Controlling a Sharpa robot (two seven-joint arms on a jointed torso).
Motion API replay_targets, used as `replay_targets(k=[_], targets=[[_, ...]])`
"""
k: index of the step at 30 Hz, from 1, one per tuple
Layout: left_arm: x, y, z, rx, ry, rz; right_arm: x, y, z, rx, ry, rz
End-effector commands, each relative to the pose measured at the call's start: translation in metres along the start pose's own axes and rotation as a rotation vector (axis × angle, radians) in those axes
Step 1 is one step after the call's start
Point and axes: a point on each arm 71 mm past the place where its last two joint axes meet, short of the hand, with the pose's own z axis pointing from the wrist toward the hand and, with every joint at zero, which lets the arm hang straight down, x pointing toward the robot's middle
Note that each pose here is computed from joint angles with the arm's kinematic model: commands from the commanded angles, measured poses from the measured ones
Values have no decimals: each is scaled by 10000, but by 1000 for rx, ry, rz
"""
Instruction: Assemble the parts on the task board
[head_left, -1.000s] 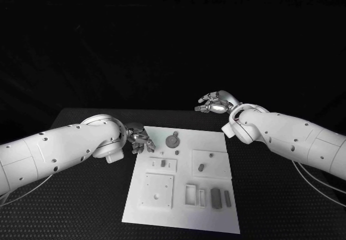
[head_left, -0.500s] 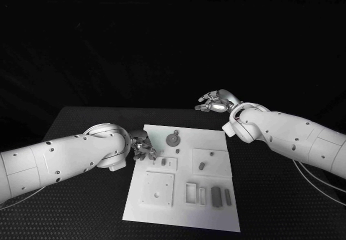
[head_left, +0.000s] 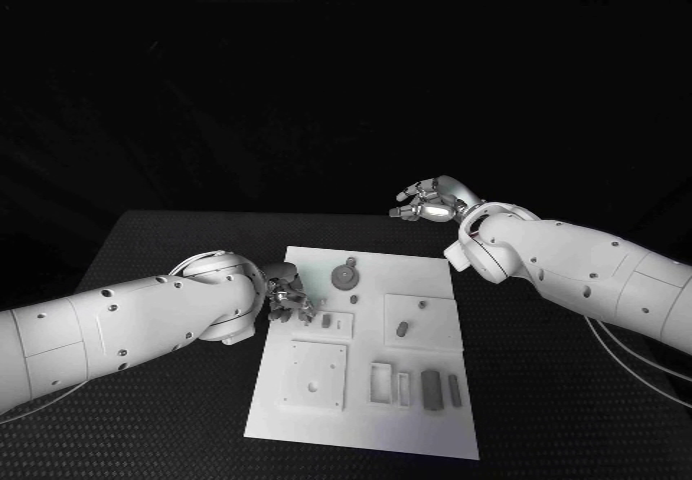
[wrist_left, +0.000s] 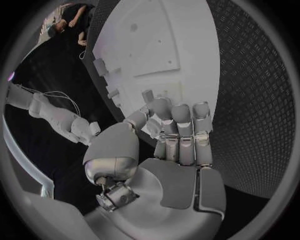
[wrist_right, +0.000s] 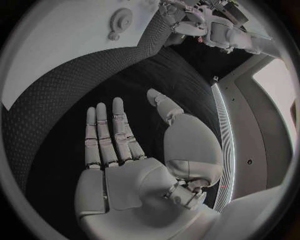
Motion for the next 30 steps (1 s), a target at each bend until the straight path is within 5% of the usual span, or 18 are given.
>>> replay_targets(k=[1,30], targets=[[10,-22,9,4,-21,39,19,9,-2,-7,16,0],[54,6,32,-11,-38,69,14,-3,-10,-6,16,0]])
